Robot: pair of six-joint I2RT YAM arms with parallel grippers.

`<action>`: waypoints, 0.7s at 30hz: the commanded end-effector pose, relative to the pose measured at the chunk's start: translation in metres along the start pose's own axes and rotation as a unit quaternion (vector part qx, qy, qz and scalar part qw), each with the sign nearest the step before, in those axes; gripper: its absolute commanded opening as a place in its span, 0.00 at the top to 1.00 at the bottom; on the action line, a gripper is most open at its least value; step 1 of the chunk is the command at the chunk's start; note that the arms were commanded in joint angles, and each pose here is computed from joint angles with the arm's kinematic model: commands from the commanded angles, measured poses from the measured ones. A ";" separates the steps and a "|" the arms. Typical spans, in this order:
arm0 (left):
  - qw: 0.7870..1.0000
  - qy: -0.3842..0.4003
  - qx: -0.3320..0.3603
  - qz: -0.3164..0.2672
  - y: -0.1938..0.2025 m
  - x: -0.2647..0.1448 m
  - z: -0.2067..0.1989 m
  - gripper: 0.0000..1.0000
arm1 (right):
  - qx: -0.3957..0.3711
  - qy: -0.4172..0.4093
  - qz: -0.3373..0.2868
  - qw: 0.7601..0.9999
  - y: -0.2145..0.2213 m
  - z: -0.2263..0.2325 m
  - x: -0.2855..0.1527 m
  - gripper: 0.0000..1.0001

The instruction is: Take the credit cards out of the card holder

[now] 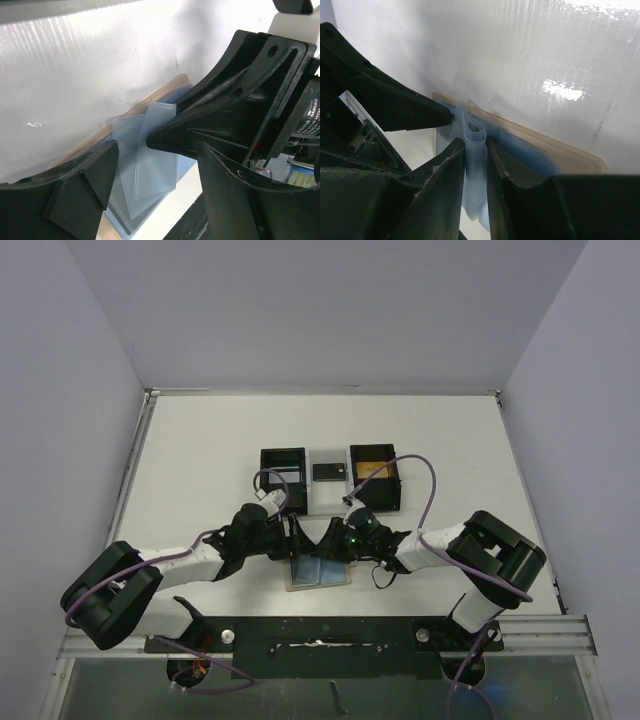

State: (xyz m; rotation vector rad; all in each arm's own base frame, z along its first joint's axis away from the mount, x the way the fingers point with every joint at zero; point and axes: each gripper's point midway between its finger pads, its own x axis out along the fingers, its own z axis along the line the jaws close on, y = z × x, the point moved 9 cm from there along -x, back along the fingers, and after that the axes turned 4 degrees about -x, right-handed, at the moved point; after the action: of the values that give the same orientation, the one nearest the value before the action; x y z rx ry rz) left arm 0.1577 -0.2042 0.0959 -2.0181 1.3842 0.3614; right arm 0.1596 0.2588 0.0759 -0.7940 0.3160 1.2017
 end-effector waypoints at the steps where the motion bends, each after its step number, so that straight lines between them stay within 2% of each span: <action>1: 1.000 -0.006 -0.027 0.014 0.016 0.000 0.015 0.36 | 0.009 -0.010 -0.001 1.000 0.003 -0.008 -0.001 0.74; 6: 0.997 0.035 -0.054 0.034 0.024 0.002 0.014 0.37 | 0.015 -0.018 -0.001 1.000 0.004 -0.010 -0.001 0.71; 12: 0.996 0.054 -0.058 0.032 0.021 0.003 0.008 0.39 | 0.016 -0.023 -0.002 1.000 0.003 -0.009 -0.003 0.69; 21: 0.994 0.079 -0.063 0.033 0.018 0.003 0.000 0.40 | 0.008 -0.040 -0.018 0.999 -0.007 0.006 -0.010 0.50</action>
State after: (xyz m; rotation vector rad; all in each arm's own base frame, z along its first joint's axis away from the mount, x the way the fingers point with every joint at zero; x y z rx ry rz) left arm 0.1503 -0.2096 0.0939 -2.1816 1.5061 0.3087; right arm 0.1592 0.2543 0.0799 -0.7168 0.2611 1.2191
